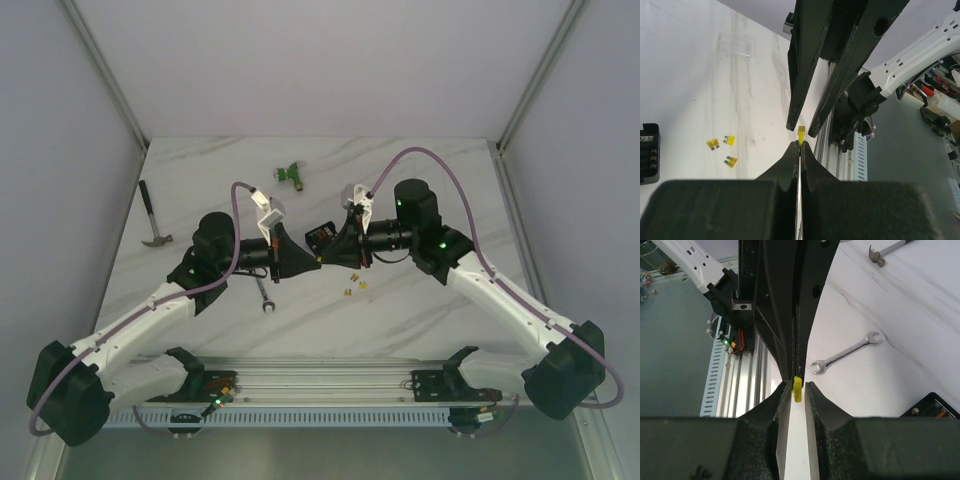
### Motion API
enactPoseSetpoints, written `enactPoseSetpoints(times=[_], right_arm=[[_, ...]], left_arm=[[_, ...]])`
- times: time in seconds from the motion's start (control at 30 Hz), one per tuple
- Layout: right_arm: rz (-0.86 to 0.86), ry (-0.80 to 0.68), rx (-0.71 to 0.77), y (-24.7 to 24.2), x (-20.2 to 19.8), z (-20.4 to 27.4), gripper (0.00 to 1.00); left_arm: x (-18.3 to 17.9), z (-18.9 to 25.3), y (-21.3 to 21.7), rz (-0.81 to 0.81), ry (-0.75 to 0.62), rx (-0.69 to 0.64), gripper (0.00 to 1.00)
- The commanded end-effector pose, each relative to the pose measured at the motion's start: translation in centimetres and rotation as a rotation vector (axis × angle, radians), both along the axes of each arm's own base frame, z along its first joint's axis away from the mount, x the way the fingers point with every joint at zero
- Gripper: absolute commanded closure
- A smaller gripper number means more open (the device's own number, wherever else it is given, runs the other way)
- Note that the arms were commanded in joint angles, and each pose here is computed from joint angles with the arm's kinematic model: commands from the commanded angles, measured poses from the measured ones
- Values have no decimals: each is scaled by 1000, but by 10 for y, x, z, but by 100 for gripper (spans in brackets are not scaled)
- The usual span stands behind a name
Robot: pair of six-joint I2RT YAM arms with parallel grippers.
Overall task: Snap on the fuse box
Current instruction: Pick up the fuse from the center of the board.
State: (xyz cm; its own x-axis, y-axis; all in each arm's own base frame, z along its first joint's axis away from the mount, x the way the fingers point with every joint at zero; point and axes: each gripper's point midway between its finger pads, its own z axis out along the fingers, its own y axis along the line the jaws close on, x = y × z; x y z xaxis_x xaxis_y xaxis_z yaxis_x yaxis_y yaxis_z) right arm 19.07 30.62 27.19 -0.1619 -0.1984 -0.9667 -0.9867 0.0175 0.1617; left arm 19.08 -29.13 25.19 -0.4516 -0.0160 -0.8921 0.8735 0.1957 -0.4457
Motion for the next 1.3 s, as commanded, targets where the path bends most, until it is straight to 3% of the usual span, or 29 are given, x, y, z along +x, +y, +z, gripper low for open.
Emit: enactPoseSetpoints(times=[0.0,0.43,0.67,0.8,0.93,1.03,1.17,1.23,1.27], right_arm=[[54,-33,30,1,-5,16,78],[116,3,4,2,-12,5,80],[131,3,8,2,-14,6,100],[125,-1,5,2,-14,6,100],[-8,10,-52,1,9,-6,100],[-125,32,-111,-1,30,-19,100],[-270,57,-184,-5,58,-39,100],[-321,61,-214,-5,71,-48,100],[-349,58,-228,-6,78,-52,100]], left_arm=[[-2,13,-2,-40,-48,-17,100],[-3,18,-4,-47,-59,-25,100],[-4,16,-7,-64,-54,-22,100],[0,12,-7,-42,-48,-15,98],[20,3,-1,92,-33,13,62],[48,-15,16,286,0,59,37],[98,-50,55,656,97,172,19],[113,-62,69,768,111,229,1],[118,-64,73,799,105,248,0]])
